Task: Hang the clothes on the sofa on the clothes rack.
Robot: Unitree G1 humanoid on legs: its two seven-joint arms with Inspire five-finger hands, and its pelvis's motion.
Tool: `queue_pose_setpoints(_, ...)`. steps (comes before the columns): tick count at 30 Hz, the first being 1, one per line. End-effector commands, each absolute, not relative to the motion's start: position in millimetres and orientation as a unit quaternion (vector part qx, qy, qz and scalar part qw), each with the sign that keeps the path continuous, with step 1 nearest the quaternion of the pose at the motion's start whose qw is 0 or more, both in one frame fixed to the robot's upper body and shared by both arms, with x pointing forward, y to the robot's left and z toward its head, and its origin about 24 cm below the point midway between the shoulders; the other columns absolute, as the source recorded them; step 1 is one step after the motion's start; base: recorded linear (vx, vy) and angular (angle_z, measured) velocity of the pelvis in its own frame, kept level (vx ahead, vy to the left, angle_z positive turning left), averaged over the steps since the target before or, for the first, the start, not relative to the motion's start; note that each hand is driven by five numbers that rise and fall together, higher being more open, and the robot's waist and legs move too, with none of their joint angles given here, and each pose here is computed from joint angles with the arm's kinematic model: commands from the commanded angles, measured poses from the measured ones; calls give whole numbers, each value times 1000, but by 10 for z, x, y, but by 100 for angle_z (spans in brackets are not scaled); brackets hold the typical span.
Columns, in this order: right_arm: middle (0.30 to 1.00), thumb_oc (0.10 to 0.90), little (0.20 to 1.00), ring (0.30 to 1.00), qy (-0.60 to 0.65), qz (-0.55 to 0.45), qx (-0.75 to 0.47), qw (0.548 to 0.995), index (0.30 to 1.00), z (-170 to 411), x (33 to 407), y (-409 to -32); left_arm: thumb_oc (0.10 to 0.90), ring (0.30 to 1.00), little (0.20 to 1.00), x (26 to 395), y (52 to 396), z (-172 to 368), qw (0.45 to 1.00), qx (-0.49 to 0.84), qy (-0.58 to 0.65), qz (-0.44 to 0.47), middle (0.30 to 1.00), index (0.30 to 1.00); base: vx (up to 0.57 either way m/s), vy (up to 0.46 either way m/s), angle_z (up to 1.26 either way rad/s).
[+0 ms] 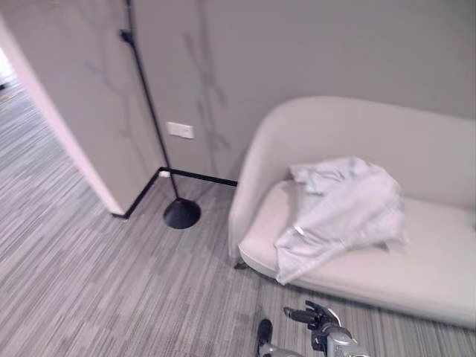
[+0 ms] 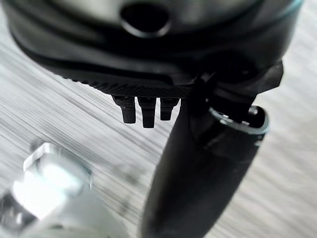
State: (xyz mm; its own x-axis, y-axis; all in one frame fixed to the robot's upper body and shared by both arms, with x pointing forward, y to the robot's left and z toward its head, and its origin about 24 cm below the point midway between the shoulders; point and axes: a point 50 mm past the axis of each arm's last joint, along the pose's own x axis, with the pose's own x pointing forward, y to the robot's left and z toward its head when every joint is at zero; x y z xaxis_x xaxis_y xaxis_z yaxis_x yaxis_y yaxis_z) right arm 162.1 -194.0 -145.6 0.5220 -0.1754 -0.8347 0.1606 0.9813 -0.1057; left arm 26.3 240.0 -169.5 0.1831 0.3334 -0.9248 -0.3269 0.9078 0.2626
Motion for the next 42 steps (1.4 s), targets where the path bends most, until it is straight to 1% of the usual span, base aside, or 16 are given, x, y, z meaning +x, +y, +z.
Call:
queue_pose_setpoints(1,900,800,900,900,455,-183,-3,871,900,-1405,1692,-2060,800,900,900,972,2216,-1625,831,18,527,176,900,900,286,-137,-8)
queue_pose_setpoints(3,900,800,900,900,443,-251,-33,860,900,-1353,1727,-2204,800,900,900,1168,2064,-1591,852,37,499,154,900,900,172,-94,51)
queue_pose_setpoints(4,900,800,900,900,442,-251,-33,860,900,-1351,1729,-2205,800,900,900,1171,2063,-1590,853,37,498,154,900,900,122,-39,63)
queue_pose_setpoints(6,900,800,900,900,443,-342,-31,828,900,-1329,1667,-2371,800,900,900,1211,2004,-1586,854,43,496,150,900,900,164,32,5)
queue_pose_setpoints(10,900,800,900,900,499,-408,-1,765,900,-1473,1208,-2468,800,900,900,976,2070,-1647,826,54,535,171,900,900,166,151,-2)
queue_pose_setpoints(12,900,800,900,900,555,-441,17,705,900,-1593,731,-2430,800,900,900,765,2061,-1696,806,83,567,148,900,900,202,271,-22)
queue_pose_setpoints(13,900,800,900,900,558,-442,2,702,900,-1594,683,-2442,800,900,900,753,2065,-1696,807,96,566,139,900,900,82,157,-19)
queue_pose_setpoints(16,900,800,900,900,545,-443,-15,712,900,-1569,781,-2445,800,900,900,811,2075,-1679,815,112,553,130,900,900,-75,99,-17)
queue_pose_setpoints(19,900,800,900,900,492,-409,-44,767,900,-1456,1222,-2446,800,900,900,983,2109,-1626,833,170,518,91,900,900,-156,85,-74)
queue_pose_setpoints(22,900,800,900,900,440,-393,-73,804,900,-1321,1522,-2493,800,900,900,1036,2180,-1594,838,189,504,93,900,900,-12,-78,-57)
queue_pose_setpoints(31,900,800,900,900,364,-384,-151,835,900,-1113,1650,-2725,800,900,900,900,2255,-1601,826,209,509,120,900,900,129,-177,17)
queue_pose_setpoints(32,900,800,900,900,332,-368,-173,851,900,-1023,1749,-2742,800,900,900,886,2167,-1621,823,244,507,76,900,900,38,-98,17)
queue_pose_setpoints(33,900,800,900,900,332,-368,-173,851,900,-1023,1746,-2744,800,900,900,884,2164,-1622,823,244,507,76,900,900,47,-161,-2)
queue_pose_setpoints(36,900,800,900,900,315,-357,-185,860,900,-935,1871,-2816,800,900,900,1071,1923,-1606,828,326,453,-49,900,900,-5,-90,7)
queue_pose_setpoints(40,900,800,900,900,322,-352,-171,862,900,-897,2045,-2824,800,900,900,1174,1837,-1576,813,402,402,-126,900,900,-8,-27,23)
queue_pose_setpoints(42,900,800,900,900,326,-352,-155,864,900,-889,2105,-2809,800,900,900,1182,1846,-1574,807,415,398,-133,900,900,-28,8,9)
